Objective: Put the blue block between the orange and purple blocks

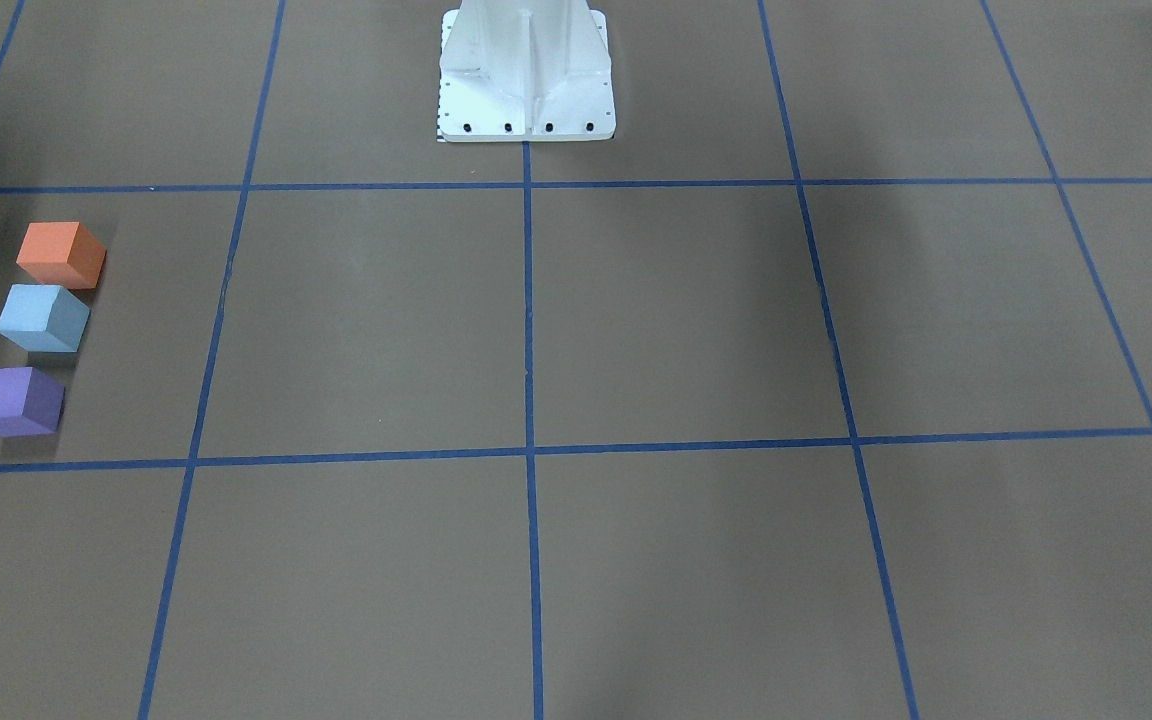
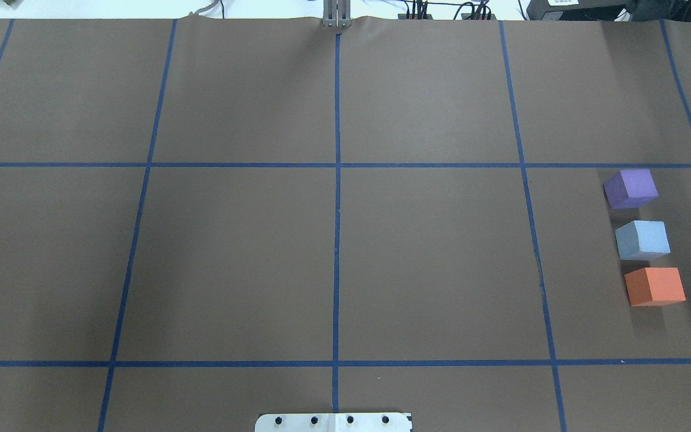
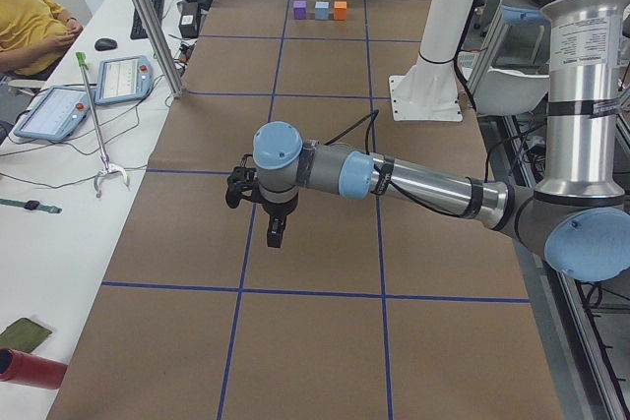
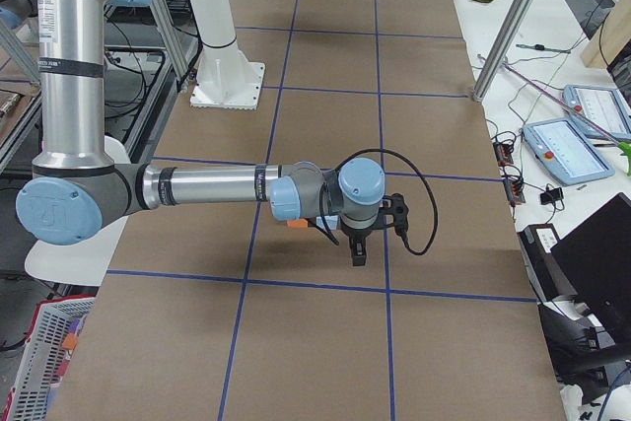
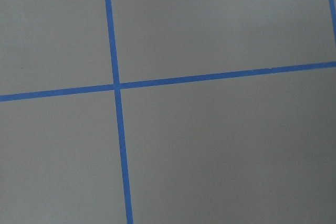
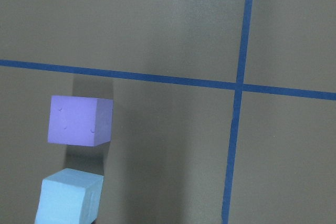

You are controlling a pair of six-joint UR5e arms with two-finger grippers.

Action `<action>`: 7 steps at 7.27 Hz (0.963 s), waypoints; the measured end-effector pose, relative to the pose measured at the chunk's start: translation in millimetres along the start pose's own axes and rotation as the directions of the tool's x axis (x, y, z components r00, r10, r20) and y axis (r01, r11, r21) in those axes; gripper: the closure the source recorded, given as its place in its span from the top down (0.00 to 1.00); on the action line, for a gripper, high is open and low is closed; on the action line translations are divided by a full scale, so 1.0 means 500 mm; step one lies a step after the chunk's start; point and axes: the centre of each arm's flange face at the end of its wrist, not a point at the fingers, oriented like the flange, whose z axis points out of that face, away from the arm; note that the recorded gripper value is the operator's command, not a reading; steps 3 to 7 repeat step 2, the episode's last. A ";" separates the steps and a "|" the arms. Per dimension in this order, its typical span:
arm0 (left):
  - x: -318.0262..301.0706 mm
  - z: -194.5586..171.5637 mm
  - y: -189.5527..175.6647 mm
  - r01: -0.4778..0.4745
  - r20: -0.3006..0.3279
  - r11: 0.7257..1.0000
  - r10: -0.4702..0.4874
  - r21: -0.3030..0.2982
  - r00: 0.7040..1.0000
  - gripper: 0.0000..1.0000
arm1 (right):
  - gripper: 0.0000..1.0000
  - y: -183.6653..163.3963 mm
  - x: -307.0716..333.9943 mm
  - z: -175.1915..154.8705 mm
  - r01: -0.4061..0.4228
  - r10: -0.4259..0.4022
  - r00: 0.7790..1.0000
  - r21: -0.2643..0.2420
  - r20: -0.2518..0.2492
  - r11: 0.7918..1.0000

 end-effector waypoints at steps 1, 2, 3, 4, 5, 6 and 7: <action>0.003 -0.003 -0.001 0.022 0.003 1.000 -0.022 0.006 1.000 1.00 | 1.00 -0.002 0.001 0.007 0.000 0.000 1.000 -0.006 0.001 1.000; 0.007 -0.008 -0.003 0.025 0.011 1.000 -0.025 0.017 1.000 1.00 | 1.00 -0.007 -0.003 0.006 0.005 -0.005 1.000 -0.005 0.002 1.000; 0.007 -0.008 -0.003 0.025 0.011 1.000 -0.025 0.017 1.000 1.00 | 1.00 -0.007 -0.003 0.006 0.005 -0.005 1.000 -0.005 0.002 1.000; 0.007 -0.008 -0.003 0.025 0.011 1.000 -0.025 0.017 1.000 1.00 | 1.00 -0.007 -0.003 0.006 0.005 -0.005 1.000 -0.005 0.002 1.000; 0.007 -0.008 -0.003 0.025 0.011 1.000 -0.025 0.017 1.000 1.00 | 1.00 -0.007 -0.003 0.006 0.005 -0.005 1.000 -0.005 0.002 1.000; 0.007 -0.008 -0.003 0.025 0.011 1.000 -0.025 0.017 1.000 1.00 | 1.00 -0.007 -0.003 0.006 0.005 -0.005 1.000 -0.005 0.002 1.000; 0.007 -0.008 -0.003 0.025 0.011 1.000 -0.025 0.017 1.000 1.00 | 1.00 -0.007 -0.003 0.006 0.005 -0.005 1.000 -0.005 0.002 1.000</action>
